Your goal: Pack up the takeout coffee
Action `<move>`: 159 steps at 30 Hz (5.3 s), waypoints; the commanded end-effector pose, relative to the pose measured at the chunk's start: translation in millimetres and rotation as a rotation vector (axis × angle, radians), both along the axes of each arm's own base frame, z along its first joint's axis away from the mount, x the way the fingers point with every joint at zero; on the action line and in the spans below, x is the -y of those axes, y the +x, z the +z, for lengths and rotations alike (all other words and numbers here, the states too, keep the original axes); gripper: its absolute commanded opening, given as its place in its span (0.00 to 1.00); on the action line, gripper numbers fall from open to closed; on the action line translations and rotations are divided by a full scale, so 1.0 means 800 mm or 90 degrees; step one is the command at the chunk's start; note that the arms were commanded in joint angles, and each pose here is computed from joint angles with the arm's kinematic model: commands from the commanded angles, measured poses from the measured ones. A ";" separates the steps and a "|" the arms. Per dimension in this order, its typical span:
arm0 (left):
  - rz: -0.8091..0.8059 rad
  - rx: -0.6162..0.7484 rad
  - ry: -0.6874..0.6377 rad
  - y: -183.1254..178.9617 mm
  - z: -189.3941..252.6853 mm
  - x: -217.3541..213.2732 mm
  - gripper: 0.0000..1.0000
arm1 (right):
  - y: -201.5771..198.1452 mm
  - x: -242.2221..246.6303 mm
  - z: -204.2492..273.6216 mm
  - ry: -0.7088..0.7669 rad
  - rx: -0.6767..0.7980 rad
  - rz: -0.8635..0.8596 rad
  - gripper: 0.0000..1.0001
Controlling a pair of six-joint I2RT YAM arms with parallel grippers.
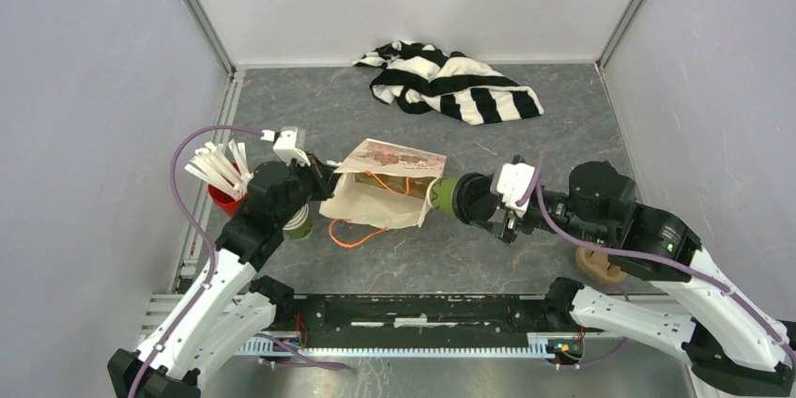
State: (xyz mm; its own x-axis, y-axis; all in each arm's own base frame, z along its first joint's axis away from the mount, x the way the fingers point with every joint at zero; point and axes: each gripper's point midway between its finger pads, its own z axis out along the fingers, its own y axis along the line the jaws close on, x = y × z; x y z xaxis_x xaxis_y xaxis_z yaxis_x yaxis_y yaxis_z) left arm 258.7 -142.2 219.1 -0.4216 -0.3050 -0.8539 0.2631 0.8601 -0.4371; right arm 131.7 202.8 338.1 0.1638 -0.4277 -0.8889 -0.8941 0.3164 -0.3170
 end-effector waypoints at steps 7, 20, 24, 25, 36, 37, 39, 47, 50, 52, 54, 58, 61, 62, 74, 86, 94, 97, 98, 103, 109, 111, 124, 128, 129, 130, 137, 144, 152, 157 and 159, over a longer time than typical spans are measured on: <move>0.021 -0.039 -0.079 -0.011 0.038 0.004 0.02 | -0.021 -0.032 0.044 0.063 0.024 0.108 0.27; 0.020 -0.050 -0.087 -0.020 0.031 0.003 0.02 | -0.007 -0.071 0.073 0.063 0.041 0.144 0.22; 0.030 -0.059 -0.106 -0.021 0.033 0.003 0.02 | -0.001 -0.081 0.066 0.041 0.036 0.129 0.21; 0.034 -0.062 -0.108 -0.021 0.032 0.002 0.02 | -0.001 -0.083 0.063 0.037 0.034 0.125 0.21; 0.043 -0.092 -0.130 -0.024 0.033 0.004 0.02 | -0.001 -0.118 0.019 -0.089 0.058 0.019 0.19; 0.041 -0.094 -0.130 -0.024 0.032 0.005 0.02 | -0.003 -0.120 0.015 -0.102 0.065 0.012 0.19; 0.035 -0.095 -0.129 -0.025 0.031 0.007 0.02 | -0.001 -0.124 0.008 -0.119 0.077 -0.011 0.19; 0.011 -0.089 -0.128 -0.037 0.025 0.008 0.02 | 0.007 -0.141 -0.009 -0.193 0.135 -0.074 0.18; 0.004 -0.081 -0.127 -0.041 0.025 0.008 0.02 | 0.008 -0.158 -0.011 -0.200 0.158 -0.052 0.18; 0.003 -0.073 -0.125 -0.041 0.026 0.007 0.02 | 0.011 -0.165 -0.015 -0.211 0.177 -0.047 0.18; 0.003 -0.064 -0.121 -0.041 0.026 0.006 0.02 | 0.009 -0.175 -0.019 -0.221 0.194 -0.021 0.18; 0.006 -0.054 -0.114 -0.040 0.020 0.003 0.02 | 0.013 -0.188 -0.030 -0.254 0.214 0.006 0.20; 0.014 -0.054 -0.113 -0.039 0.017 0.000 0.02 | 0.022 -0.192 -0.045 -0.286 0.193 0.018 0.19; 0.015 -0.054 -0.113 -0.039 0.018 0.000 0.02 | 0.026 -0.193 -0.048 -0.290 0.186 0.017 0.19; 0.026 -0.052 -0.082 -0.041 0.029 -0.009 0.02 | 0.050 -0.212 -0.082 -0.337 0.174 0.034 0.18; -0.006 -0.051 -0.012 -0.041 0.042 -0.010 0.42 | 0.049 -0.230 -0.078 -0.281 0.141 0.015 0.18; 0.004 -0.022 0.054 -0.021 0.053 -0.018 0.40 | 0.047 -0.235 -0.083 -0.280 0.125 0.013 0.17; 0.004 -0.001 0.085 -0.017 0.059 -0.023 0.41 | 0.047 -0.235 -0.083 -0.276 0.121 0.010 0.17; 0.002 0.005 0.094 -0.017 0.060 -0.025 0.41 | 0.047 -0.236 -0.082 -0.273 0.118 0.010 0.18; -0.023 0.013 0.099 -0.017 0.059 -0.017 0.35 | 0.047 -0.237 -0.081 -0.277 0.113 0.008 0.17; -0.063 0.044 0.095 -0.017 0.066 -0.001 0.27 | 0.049 -0.244 -0.083 -0.300 0.107 0.010 0.17; -0.066 0.048 0.109 -0.015 0.066 -0.001 0.27 | 0.049 -0.249 -0.083 -0.298 0.104 0.012 0.17; -0.068 -0.020 0.154 -0.021 0.029 -0.003 0.36 | 0.050 -0.266 -0.087 -0.269 0.084 0.000 0.17; -0.051 -0.016 0.190 -0.015 0.030 -0.008 0.29 | 0.053 -0.266 -0.083 -0.267 0.086 -0.006 0.17; -0.047 -0.016 0.199 -0.014 0.030 -0.009 0.27 | 0.053 -0.264 -0.083 -0.270 0.087 -0.007 0.17; -0.045 -0.014 0.204 -0.013 0.030 -0.010 0.25 | 0.054 -0.261 -0.083 -0.274 0.087 -0.008 0.17; -0.049 0.023 0.184 -0.018 0.039 -0.005 0.15 | 0.063 -0.227 -0.082 -0.335 0.113 -0.028 0.17; -0.057 0.059 0.194 -0.011 0.041 0.000 0.10 | 0.070 -0.212 -0.083 -0.380 0.138 -0.029 0.17; -0.074 0.059 0.194 -0.016 0.035 0.006 0.04 | 0.073 -0.218 -0.092 -0.383 0.132 -0.019 0.17; -0.082 0.060 0.180 -0.026 0.031 0.006 0.03 | 0.070 -0.224 -0.101 -0.383 0.118 -0.010 0.16; -0.081 0.060 0.178 -0.028 0.028 0.005 0.02 | 0.071 -0.223 -0.104 -0.390 0.118 -0.013 0.17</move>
